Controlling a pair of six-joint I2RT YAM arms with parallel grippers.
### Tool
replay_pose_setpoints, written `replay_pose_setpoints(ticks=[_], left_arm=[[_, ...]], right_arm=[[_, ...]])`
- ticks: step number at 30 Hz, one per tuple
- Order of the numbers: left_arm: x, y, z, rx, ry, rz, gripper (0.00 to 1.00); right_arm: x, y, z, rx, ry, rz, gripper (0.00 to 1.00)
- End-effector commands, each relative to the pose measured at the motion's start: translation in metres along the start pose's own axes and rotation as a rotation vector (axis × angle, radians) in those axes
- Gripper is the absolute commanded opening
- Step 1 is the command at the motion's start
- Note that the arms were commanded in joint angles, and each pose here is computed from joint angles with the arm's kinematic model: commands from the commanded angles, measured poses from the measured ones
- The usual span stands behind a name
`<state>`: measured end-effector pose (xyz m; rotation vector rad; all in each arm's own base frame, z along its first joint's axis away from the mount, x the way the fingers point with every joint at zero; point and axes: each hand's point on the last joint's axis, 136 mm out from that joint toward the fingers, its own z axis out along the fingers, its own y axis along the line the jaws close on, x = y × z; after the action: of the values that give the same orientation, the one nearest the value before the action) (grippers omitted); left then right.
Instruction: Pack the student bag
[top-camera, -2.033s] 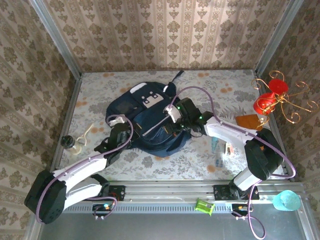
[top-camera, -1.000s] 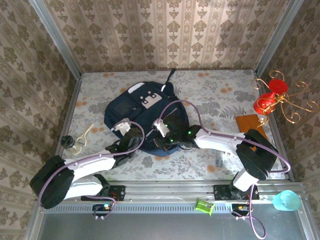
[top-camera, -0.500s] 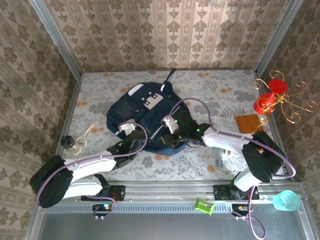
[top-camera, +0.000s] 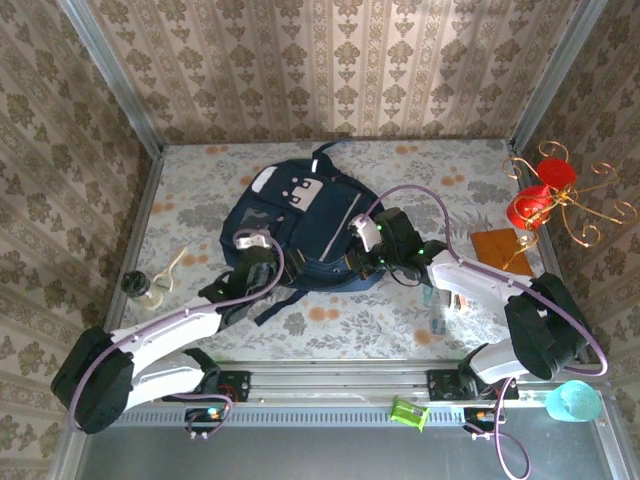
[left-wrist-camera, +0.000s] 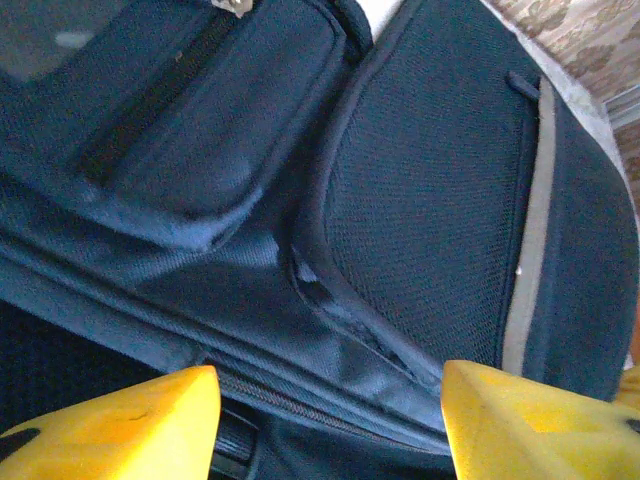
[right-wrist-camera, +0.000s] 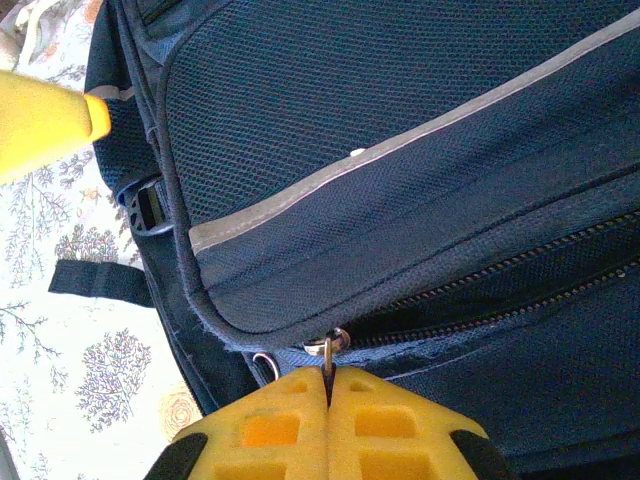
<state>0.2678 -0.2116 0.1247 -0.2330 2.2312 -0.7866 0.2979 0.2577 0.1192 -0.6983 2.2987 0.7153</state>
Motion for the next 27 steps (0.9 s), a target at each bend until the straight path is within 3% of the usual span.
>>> replay_pose_setpoints(ticks=[1, 15, 18, 25, 27], left_arm=[[-0.007, -0.019, 0.0, 0.071, 0.087, 0.068, 0.61], [-0.021, -0.02, 0.048, 0.087, 0.169, 0.034, 0.6], [-0.017, -0.024, 0.057, 0.119, 0.176, -0.011, 0.47], [-0.009, -0.02, 0.064, 0.113, 0.143, -0.062, 0.0], [-0.009, -0.016, 0.063, 0.101, 0.128, -0.079, 0.0]], right_arm=[[-0.005, 0.003, -0.004, -0.006, -0.024, -0.026, 0.0], [-0.004, 0.005, -0.007, -0.015, -0.011, -0.024, 0.0], [0.003, 0.008, -0.006, -0.028, -0.002, -0.013, 0.0], [0.013, 0.021, 0.0, -0.036, 0.01, -0.023, 0.0], [0.018, 0.024, 0.002, -0.037, 0.008, -0.025, 0.0]])
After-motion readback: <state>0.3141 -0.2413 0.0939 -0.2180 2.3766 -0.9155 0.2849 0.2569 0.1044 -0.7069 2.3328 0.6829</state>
